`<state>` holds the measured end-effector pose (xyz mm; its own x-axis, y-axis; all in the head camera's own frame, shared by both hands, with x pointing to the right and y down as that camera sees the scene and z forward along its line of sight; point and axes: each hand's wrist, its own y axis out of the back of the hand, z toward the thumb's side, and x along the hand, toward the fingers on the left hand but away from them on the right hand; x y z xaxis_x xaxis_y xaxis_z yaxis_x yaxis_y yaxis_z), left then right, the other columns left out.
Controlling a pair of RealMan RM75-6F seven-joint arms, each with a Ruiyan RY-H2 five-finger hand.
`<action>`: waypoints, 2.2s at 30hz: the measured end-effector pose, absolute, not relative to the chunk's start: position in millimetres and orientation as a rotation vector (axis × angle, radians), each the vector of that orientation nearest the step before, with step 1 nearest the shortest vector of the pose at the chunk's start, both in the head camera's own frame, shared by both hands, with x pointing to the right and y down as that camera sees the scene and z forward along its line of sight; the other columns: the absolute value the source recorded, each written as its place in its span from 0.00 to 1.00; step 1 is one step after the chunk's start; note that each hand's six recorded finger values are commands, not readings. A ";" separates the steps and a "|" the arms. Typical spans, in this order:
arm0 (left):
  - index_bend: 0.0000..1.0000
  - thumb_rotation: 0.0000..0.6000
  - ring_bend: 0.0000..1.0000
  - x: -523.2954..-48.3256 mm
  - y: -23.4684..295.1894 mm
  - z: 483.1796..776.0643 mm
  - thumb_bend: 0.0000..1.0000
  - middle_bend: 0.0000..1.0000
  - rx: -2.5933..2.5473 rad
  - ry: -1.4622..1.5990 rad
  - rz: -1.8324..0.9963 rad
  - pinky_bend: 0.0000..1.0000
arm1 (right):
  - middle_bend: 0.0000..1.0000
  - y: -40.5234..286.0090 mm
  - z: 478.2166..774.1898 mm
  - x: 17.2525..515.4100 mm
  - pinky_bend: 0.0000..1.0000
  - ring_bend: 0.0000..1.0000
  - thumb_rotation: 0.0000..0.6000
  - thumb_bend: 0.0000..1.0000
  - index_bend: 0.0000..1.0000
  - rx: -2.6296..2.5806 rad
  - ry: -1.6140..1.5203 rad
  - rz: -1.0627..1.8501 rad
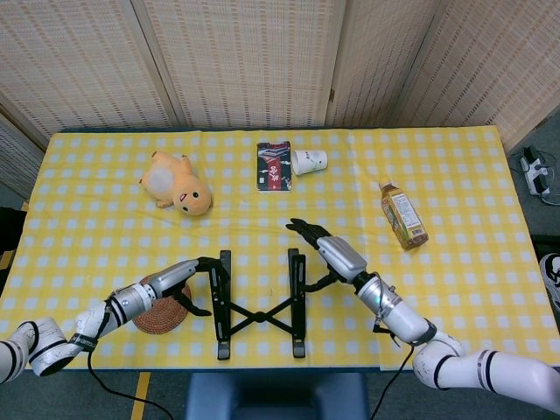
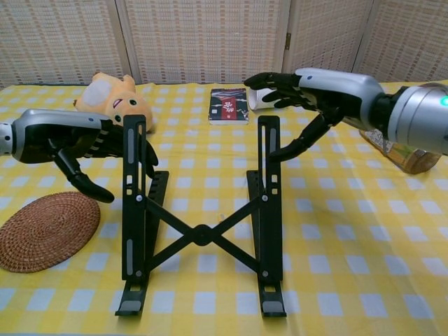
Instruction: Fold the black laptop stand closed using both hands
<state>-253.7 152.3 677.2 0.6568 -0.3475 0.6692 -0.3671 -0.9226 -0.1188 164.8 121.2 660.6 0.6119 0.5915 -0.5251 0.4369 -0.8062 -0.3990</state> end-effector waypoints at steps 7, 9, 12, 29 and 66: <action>0.24 1.00 0.10 -260.9 156.3 674.7 0.17 0.29 2.823 -0.683 1.163 0.05 | 0.00 131.6 646.0 195.3 0.00 0.01 1.00 0.15 0.00 -2.678 -0.936 0.962; 0.22 1.00 0.11 -260.7 157.1 675.3 0.17 0.29 2.809 -0.687 1.159 0.05 | 0.00 134.2 645.4 201.0 0.00 0.01 1.00 0.15 0.00 -2.712 -0.963 0.972; 0.19 1.00 0.12 -257.6 157.6 677.9 0.17 0.29 2.779 -0.704 1.136 0.05 | 0.00 138.4 647.9 208.2 0.00 0.01 1.00 0.15 0.00 -2.771 -1.000 0.998; 0.49 1.00 0.38 -252.2 156.6 663.1 0.17 0.54 2.766 -0.870 0.909 0.15 | 0.00 153.5 667.7 218.5 0.00 0.04 1.00 0.15 0.00 -2.958 -1.082 1.062; 0.53 1.00 0.43 -282.1 228.0 613.0 0.17 0.56 3.004 -0.857 0.872 0.19 | 0.06 222.4 615.8 187.2 0.00 0.13 1.00 0.15 0.00 -3.306 -0.619 0.569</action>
